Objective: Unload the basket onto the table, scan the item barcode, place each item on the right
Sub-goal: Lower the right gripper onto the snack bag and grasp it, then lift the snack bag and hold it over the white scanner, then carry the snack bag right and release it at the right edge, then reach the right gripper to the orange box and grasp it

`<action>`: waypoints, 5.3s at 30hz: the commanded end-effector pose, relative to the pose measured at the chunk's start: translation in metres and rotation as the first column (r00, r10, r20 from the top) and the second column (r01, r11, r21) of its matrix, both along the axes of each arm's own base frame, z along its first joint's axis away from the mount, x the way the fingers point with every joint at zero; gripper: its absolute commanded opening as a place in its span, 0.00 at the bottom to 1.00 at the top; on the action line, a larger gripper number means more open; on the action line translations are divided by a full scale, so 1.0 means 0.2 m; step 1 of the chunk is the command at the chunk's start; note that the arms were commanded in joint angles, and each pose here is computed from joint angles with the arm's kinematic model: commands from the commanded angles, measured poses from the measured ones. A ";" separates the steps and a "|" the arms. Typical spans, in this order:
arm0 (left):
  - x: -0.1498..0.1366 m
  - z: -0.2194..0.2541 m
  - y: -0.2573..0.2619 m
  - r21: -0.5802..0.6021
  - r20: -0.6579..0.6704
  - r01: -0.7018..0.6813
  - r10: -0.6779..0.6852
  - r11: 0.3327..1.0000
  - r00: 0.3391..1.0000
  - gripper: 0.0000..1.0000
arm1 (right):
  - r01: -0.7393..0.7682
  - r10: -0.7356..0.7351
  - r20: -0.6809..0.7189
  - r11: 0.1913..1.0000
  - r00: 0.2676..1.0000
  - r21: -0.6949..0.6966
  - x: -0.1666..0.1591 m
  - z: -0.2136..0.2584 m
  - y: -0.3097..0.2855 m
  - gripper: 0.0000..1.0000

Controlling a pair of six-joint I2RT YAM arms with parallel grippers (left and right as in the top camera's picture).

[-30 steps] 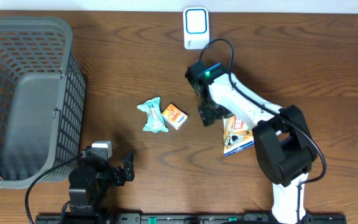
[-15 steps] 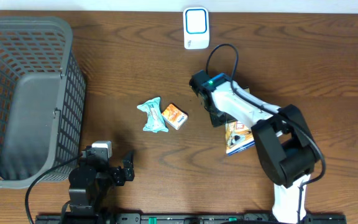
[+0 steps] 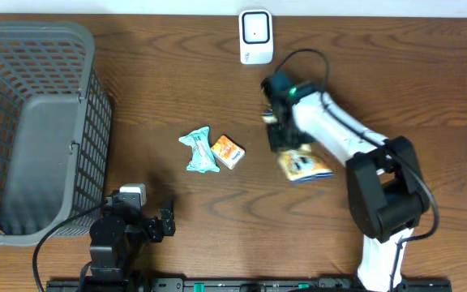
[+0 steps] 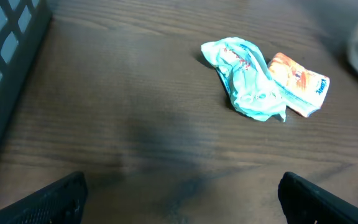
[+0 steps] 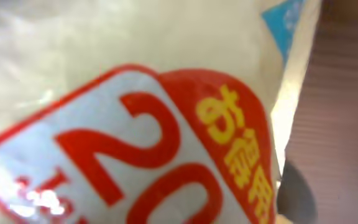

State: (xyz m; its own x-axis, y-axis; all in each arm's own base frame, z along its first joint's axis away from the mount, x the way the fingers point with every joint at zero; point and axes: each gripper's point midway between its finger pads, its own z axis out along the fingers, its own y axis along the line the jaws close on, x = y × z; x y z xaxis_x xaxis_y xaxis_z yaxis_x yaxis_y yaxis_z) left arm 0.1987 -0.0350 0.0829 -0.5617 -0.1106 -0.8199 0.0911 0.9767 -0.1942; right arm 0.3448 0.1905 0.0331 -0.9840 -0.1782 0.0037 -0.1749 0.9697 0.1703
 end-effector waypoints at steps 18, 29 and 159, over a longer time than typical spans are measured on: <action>-0.01 -0.03 -0.01 -0.013 -0.016 0.003 -0.003 1.000 1.000 0.98 | -0.416 0.165 0.397 0.096 0.903 0.904 -0.04 0.97 0.29 0.01; -0.01 -0.03 -0.01 -0.013 -0.016 0.003 -0.003 1.000 1.000 0.98 | -0.715 0.178 0.701 0.018 0.690 0.699 -0.19 0.96 0.31 0.01; -0.01 -0.03 -0.01 -0.013 -0.016 0.003 -0.003 1.000 1.000 0.98 | 0.346 -0.319 -0.165 0.923 0.933 0.167 0.06 0.26 0.44 0.72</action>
State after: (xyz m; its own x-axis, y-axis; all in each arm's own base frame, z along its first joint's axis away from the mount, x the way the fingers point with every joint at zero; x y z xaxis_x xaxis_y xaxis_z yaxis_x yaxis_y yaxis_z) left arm 0.1987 -0.0350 0.0830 -0.5614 -0.1107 -0.8201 0.0909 0.9768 -0.1940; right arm 0.3572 0.2801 0.0979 -0.9923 0.0047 0.1234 0.0606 0.8892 0.4535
